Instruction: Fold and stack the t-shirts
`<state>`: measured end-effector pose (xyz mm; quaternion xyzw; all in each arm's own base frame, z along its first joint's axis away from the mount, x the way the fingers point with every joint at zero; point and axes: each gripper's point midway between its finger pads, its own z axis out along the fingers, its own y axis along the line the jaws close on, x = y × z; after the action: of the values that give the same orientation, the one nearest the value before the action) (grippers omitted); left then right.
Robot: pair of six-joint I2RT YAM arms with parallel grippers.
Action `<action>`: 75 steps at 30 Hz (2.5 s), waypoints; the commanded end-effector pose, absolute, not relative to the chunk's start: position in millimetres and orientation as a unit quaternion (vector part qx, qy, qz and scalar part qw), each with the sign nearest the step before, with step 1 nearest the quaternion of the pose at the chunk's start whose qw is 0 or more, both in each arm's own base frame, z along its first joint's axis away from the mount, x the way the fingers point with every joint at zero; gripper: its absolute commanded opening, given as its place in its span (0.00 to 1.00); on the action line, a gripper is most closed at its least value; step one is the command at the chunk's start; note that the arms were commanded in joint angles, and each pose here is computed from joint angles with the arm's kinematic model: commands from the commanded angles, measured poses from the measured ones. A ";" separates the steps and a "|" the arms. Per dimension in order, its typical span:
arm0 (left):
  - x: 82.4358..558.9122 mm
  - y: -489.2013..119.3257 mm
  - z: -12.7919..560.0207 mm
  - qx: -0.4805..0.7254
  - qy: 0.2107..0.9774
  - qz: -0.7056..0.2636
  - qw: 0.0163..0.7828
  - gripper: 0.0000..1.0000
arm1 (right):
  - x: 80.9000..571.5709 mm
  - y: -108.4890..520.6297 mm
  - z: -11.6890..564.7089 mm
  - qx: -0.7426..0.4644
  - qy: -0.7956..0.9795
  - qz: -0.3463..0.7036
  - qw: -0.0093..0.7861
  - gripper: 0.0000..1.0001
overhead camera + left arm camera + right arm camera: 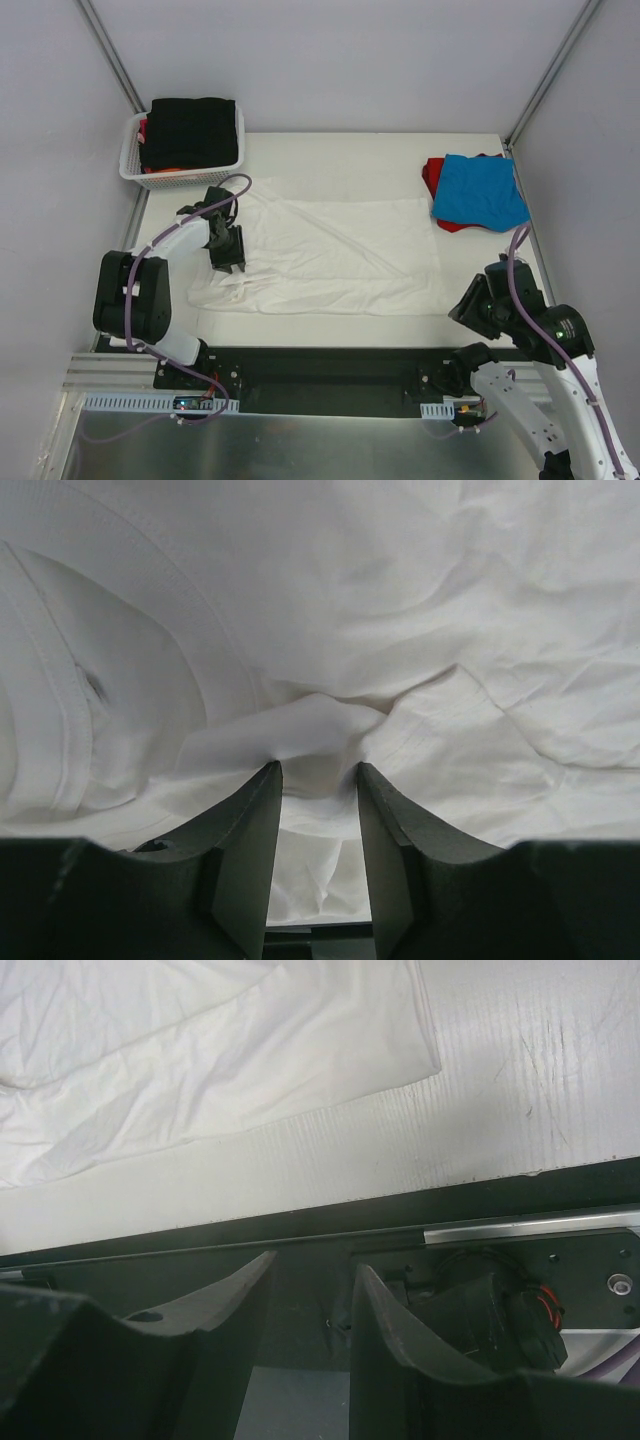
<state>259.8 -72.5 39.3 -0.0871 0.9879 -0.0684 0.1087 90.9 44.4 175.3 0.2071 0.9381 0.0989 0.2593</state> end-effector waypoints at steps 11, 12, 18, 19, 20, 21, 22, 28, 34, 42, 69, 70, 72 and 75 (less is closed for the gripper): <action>260.2 -79.0 51.3 -0.074 0.984 -0.095 0.131 0.08 | 64.1 31.1 172.0 0.216 0.948 0.067 0.223 0.41; 259.8 -79.0 51.5 -0.073 0.984 -0.094 0.132 0.02 | 64.3 31.7 172.2 0.216 0.948 0.068 0.222 0.41; 261.1 -76.3 61.5 -0.076 0.982 -0.091 0.150 0.00 | 65.0 32.5 171.5 0.213 0.949 0.069 0.221 0.41; 262.5 -73.7 64.4 -0.079 0.981 -0.083 0.157 0.00 | 64.9 32.5 171.6 0.214 0.949 0.069 0.222 0.41; 265.6 -72.7 70.1 -0.080 0.980 -0.081 0.165 0.00 | 65.2 32.6 171.7 0.213 0.949 0.069 0.222 0.40; 267.5 -71.6 76.2 -0.084 0.978 -0.079 0.174 0.00 | 64.7 32.7 171.2 0.214 0.949 0.069 0.221 0.41; 268.9 -69.1 80.5 -0.085 0.977 -0.073 0.179 0.00 | 65.0 32.8 170.9 0.215 0.949 0.069 0.221 0.41; 297.6 -75.0 118.2 -0.089 0.968 -0.086 0.217 0.00 | 65.7 35.0 170.2 0.213 0.949 0.074 0.219 0.41; 315.3 -87.2 124.7 -0.080 0.968 -0.108 0.212 0.01 | 64.4 34.4 172.2 0.217 0.947 0.076 0.222 0.40; 320.9 -112.3 90.4 -0.036 0.982 -0.114 0.149 0.06 | 59.6 32.3 171.3 0.226 0.945 0.078 0.225 0.40; 353.4 -137.4 111.8 -0.012 0.976 -0.105 0.189 0.00 | 55.1 30.6 164.9 0.232 0.945 0.076 0.220 0.40; 353.7 -138.8 118.2 -0.009 0.974 -0.109 0.196 0.00 | 55.7 31.1 164.0 0.231 0.945 0.076 0.219 0.40; 353.5 -142.3 126.9 -0.005 0.972 -0.116 0.204 0.00 | 56.6 32.2 163.1 0.230 0.945 0.077 0.218 0.40; 353.7 -148.7 142.4 0.006 0.966 -0.127 0.223 0.00 | 58.5 34.2 162.3 0.229 0.946 0.081 0.217 0.40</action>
<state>349.8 -138.2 96.3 -0.0065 0.9795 -0.1046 0.1721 88.2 44.2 177.2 0.2264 0.9278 0.1146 0.2735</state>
